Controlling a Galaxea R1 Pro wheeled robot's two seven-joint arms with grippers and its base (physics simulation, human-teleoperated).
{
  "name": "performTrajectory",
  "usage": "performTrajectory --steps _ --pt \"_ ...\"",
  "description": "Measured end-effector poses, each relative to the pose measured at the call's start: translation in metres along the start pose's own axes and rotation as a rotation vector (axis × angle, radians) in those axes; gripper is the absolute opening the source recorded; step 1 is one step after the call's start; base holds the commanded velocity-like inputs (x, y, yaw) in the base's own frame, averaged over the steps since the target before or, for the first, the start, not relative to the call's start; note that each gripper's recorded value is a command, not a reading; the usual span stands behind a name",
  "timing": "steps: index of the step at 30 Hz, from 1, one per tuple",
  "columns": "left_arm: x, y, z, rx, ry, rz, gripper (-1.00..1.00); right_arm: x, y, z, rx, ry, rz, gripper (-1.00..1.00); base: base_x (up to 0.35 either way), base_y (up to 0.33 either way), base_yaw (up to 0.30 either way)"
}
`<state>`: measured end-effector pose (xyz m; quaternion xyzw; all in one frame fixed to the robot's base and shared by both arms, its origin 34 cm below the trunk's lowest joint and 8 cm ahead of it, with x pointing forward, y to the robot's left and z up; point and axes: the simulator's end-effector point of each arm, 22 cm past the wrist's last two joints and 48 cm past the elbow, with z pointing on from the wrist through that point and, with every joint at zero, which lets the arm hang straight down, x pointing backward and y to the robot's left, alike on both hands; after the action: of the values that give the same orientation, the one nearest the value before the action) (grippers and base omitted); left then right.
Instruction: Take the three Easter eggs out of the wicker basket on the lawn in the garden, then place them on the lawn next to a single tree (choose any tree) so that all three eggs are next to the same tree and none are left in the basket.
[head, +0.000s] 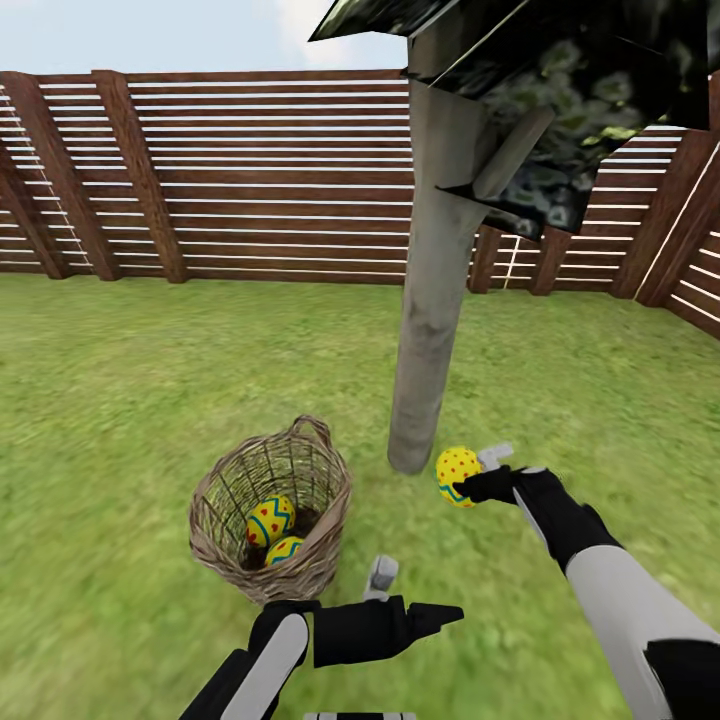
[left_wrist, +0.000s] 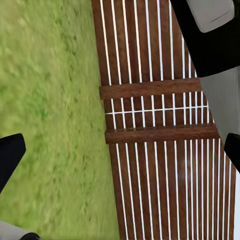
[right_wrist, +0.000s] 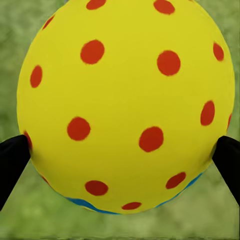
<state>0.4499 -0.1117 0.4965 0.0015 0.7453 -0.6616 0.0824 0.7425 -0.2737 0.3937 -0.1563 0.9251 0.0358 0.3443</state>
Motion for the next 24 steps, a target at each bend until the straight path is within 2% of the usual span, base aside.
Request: performTrajectory --steps 2,3,4,6,8,10,13,14,17,19,20,24 --pt "0.0 0.0 0.0 0.001 0.0 0.0 1.0 0.008 -0.002 0.003 0.016 0.015 0.0 -1.0 0.0 0.0 0.0" --pt "0.0 0.0 0.0 0.001 0.0 0.0 1.0 0.014 -0.011 0.006 0.06 0.014 -0.004 -1.0 0.0 0.0 0.0" --pt "0.0 0.0 0.0 0.001 0.0 0.0 1.0 0.019 -0.024 0.01 0.125 -0.021 -0.02 -1.0 0.0 0.0 0.0" --pt "0.0 0.0 0.0 0.001 -0.001 0.0 1.0 0.036 -0.036 0.016 0.198 -0.037 -0.034 -1.0 0.0 0.0 0.0" --pt "-0.001 0.0 -0.001 0.0 -0.003 0.0 1.0 0.036 -0.044 0.017 0.257 -0.075 -0.041 -1.0 0.0 0.0 0.0" --pt "-0.001 -0.001 0.0 0.001 -0.002 0.001 1.0 0.028 -0.047 0.015 0.29 -0.119 -0.042 -1.0 0.0 0.0 0.0" --pt "-0.001 0.001 0.0 0.003 -0.002 -0.005 1.0 0.042 -0.046 0.021 0.292 -0.107 -0.041 -1.0 0.0 0.0 0.0" --pt "-0.003 0.0 0.0 0.008 -0.006 -0.003 1.0 0.044 -0.045 0.023 0.294 -0.121 -0.044 -1.0 0.0 0.0 0.0" --pt "-0.006 -0.006 0.003 0.025 -0.013 -0.001 1.0 0.065 -0.048 0.028 0.323 -0.118 -0.048 -1.0 0.0 0.0 0.0" --pt "-0.011 -0.017 0.005 0.056 -0.023 0.002 1.0 0.074 -0.047 0.032 0.323 -0.102 -0.048 -1.0 0.0 0.0 0.0" --pt "-0.016 -0.03 0.005 0.089 -0.035 0.008 1.0 0.078 -0.047 0.034 0.323 -0.096 -0.047 -1.0 0.0 0.0 0.0" --pt "-0.021 -0.042 0.009 0.133 -0.05 -0.007 1.0 0.091 -0.045 0.04 0.317 -0.074 -0.046 -1.0 0.0 0.0 0.0"
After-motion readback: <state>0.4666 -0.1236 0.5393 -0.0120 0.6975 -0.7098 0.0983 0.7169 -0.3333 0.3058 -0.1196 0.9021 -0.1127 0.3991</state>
